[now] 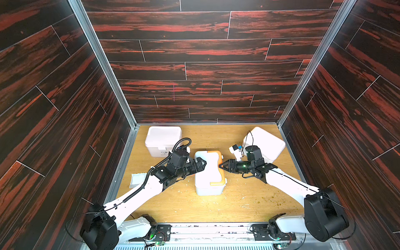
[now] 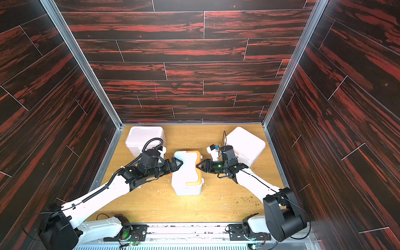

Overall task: Open first aid kits and take out gauze
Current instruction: Open the lid of the first aid kit.

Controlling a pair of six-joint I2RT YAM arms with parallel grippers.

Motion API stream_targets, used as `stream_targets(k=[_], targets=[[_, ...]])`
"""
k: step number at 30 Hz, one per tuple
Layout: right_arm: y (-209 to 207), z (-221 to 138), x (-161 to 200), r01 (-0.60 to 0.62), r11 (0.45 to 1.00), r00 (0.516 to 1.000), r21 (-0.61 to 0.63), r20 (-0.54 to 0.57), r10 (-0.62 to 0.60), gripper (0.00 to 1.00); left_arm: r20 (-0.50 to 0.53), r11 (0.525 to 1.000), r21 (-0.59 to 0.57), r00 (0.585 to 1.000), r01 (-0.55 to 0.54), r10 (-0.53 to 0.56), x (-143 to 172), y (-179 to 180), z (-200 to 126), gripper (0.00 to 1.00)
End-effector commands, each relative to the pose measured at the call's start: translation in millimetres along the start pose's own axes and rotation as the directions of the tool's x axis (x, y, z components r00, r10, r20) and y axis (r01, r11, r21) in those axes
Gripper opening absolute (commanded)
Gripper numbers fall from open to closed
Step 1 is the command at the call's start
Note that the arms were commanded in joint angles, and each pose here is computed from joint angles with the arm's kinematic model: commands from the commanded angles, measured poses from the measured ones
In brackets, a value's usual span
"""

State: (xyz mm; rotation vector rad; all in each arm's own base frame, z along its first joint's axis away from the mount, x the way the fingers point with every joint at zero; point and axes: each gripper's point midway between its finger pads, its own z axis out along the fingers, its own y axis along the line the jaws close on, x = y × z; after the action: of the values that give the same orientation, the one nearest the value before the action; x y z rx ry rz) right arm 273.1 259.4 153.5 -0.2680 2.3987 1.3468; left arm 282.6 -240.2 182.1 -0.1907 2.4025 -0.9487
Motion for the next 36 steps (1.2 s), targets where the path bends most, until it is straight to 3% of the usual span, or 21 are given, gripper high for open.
stream_targets(k=[1, 13, 22, 26, 36], targets=[[9, 0, 7, 0.017, 0.999, 0.999, -0.036, -0.026, -0.018, 0.56, -0.011, 1.000, -0.004, 1.000, -0.002, 0.002, 0, 1, 3, 0.99], [13, 5, 9, 0.018, 0.999, 0.999, -0.047, -0.048, -0.021, 0.56, -0.048, 1.000, 0.009, 0.999, 0.017, -0.017, 6, 2, 12, 0.99], [33, 19, 13, 0.026, 0.994, 0.996, -0.105, -0.088, -0.035, 0.56, -0.054, 0.960, 0.263, 0.995, 0.100, -0.089, -2, -43, -2, 0.99], [33, 19, 10, 0.020, 0.995, 0.997, -0.098, -0.074, -0.028, 0.56, -0.034, 0.938, 0.320, 0.991, 0.132, -0.128, -9, -48, -15, 0.99], [31, -2, -6, 0.040, 0.998, 0.999, 0.046, 0.018, -0.041, 0.82, -0.018, 0.915, 0.374, 0.987, 0.152, -0.157, -16, -58, -30, 0.99]])
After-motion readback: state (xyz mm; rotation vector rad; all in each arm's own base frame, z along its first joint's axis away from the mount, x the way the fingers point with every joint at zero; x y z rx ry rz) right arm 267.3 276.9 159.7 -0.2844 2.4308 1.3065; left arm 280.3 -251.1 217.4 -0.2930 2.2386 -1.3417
